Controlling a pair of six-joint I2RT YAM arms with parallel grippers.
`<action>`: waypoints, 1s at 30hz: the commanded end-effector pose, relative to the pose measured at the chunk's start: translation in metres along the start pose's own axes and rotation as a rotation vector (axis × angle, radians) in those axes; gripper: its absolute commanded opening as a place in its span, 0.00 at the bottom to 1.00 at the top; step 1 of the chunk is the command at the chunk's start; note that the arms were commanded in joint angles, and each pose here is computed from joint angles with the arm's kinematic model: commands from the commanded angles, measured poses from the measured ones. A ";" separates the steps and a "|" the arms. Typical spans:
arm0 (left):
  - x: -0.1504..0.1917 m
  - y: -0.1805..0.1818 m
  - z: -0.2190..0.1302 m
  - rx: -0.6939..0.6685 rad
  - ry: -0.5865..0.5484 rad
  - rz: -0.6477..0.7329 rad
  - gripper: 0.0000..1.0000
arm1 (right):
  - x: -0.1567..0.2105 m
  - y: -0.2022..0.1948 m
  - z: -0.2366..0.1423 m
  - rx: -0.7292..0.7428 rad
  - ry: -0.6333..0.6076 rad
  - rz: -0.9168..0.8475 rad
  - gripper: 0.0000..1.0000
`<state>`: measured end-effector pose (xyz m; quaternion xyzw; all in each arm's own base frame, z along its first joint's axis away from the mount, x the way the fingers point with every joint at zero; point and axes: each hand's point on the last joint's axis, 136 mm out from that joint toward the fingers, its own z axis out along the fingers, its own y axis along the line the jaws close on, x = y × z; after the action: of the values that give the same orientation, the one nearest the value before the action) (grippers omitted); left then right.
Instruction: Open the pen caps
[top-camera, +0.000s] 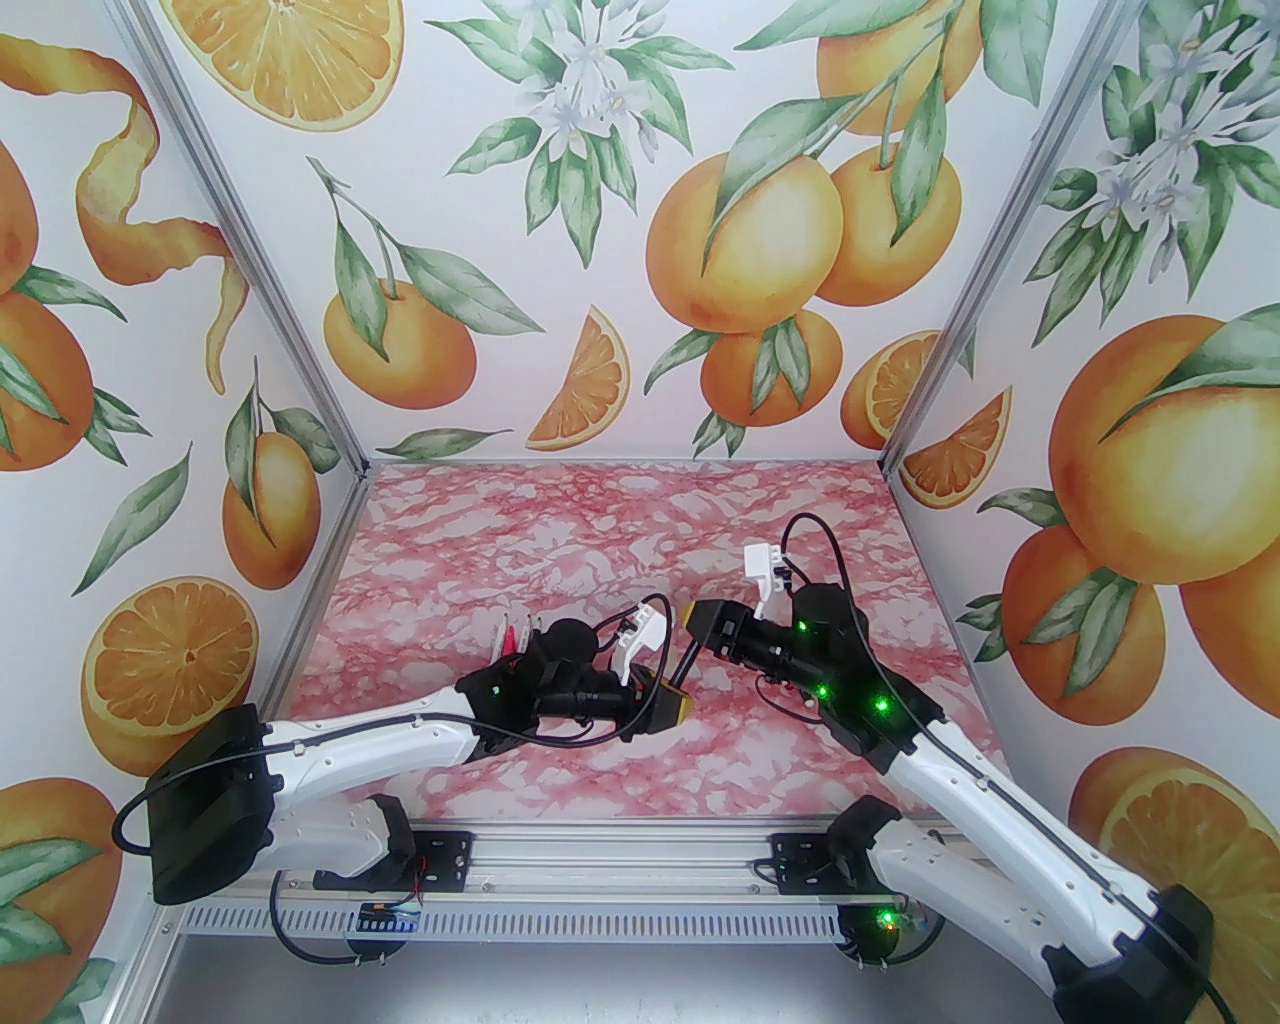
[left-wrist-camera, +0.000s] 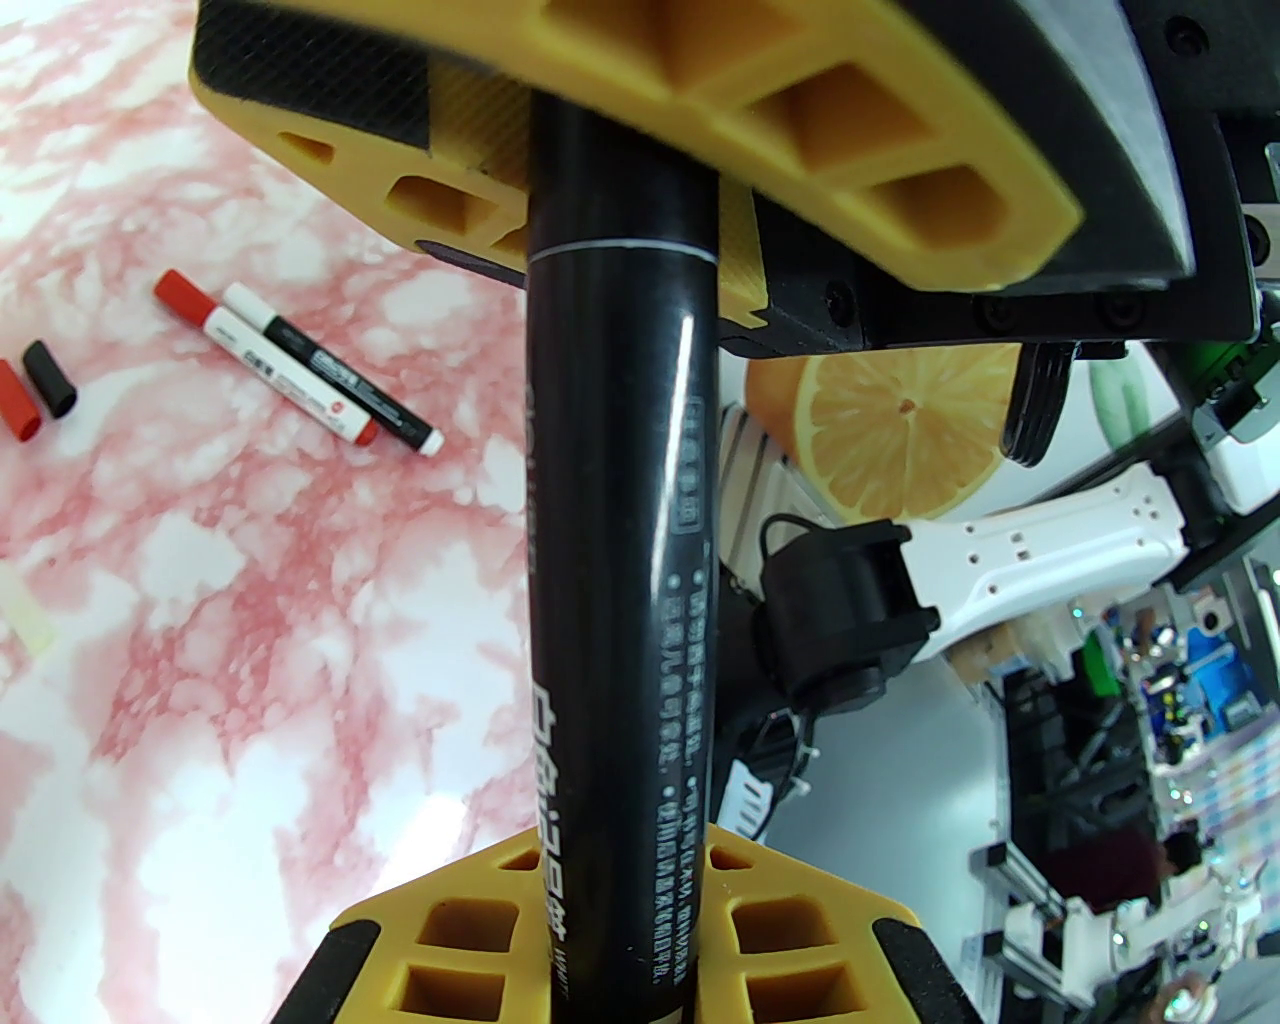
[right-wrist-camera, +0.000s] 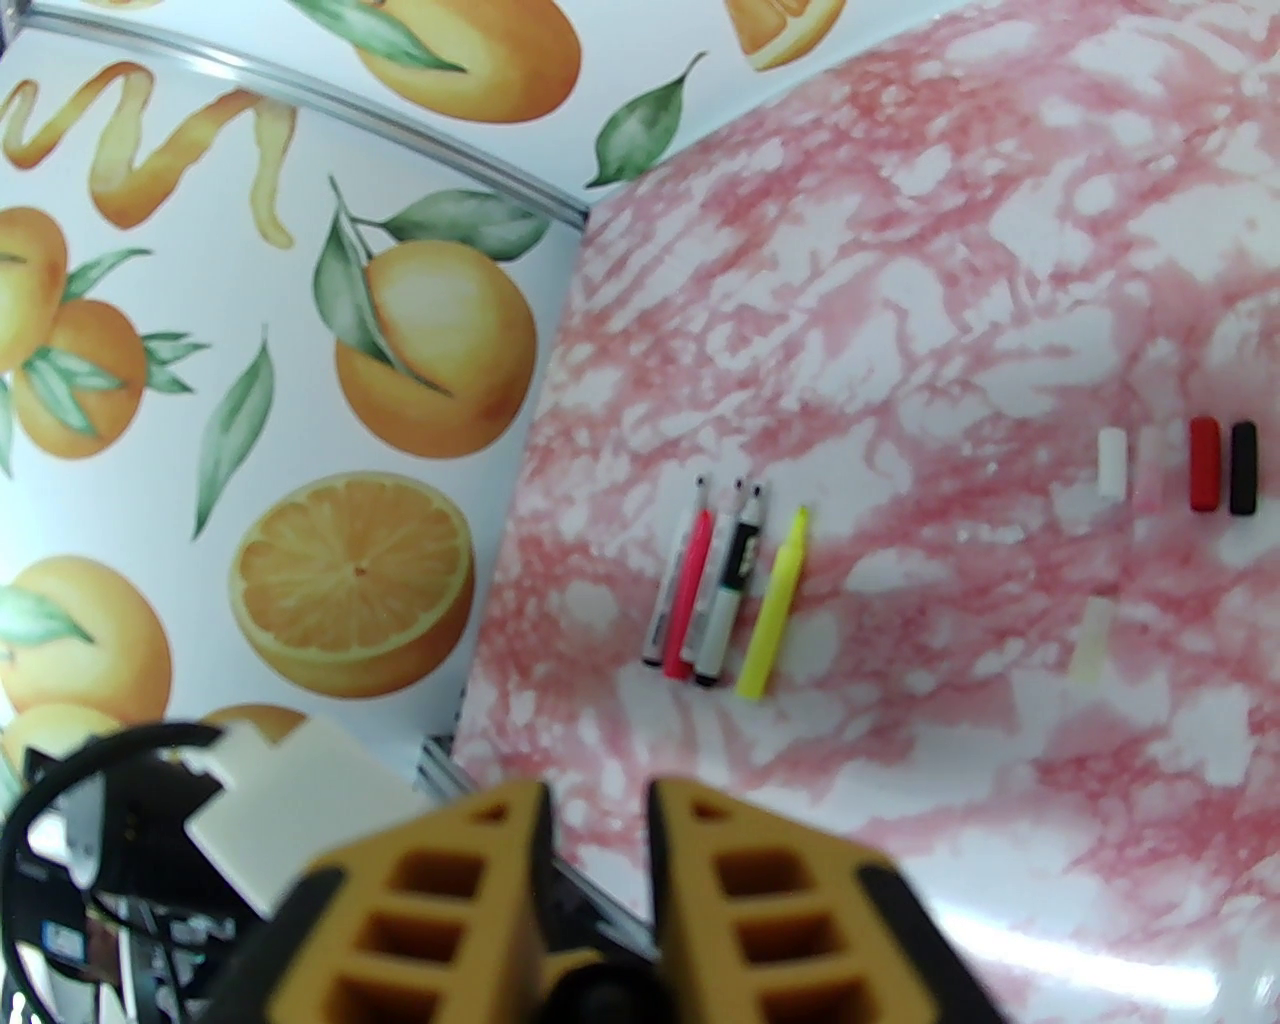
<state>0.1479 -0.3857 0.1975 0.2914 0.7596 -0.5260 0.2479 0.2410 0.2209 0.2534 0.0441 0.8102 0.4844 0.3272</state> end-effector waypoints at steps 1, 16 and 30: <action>-0.014 -0.012 0.002 0.025 -0.031 0.021 0.00 | -0.002 0.001 0.001 0.000 -0.004 -0.012 0.18; 0.026 0.018 0.013 -0.267 0.153 0.166 0.00 | -0.043 -0.010 -0.016 0.185 -0.163 -0.041 0.08; 0.040 0.023 0.025 -0.513 0.247 0.363 0.00 | -0.085 -0.037 -0.051 0.354 -0.356 0.032 0.06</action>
<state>0.1695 -0.4091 0.1820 0.3346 0.8207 -0.2834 0.3663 0.2579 0.1732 0.2416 0.1285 0.8550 0.3685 0.3417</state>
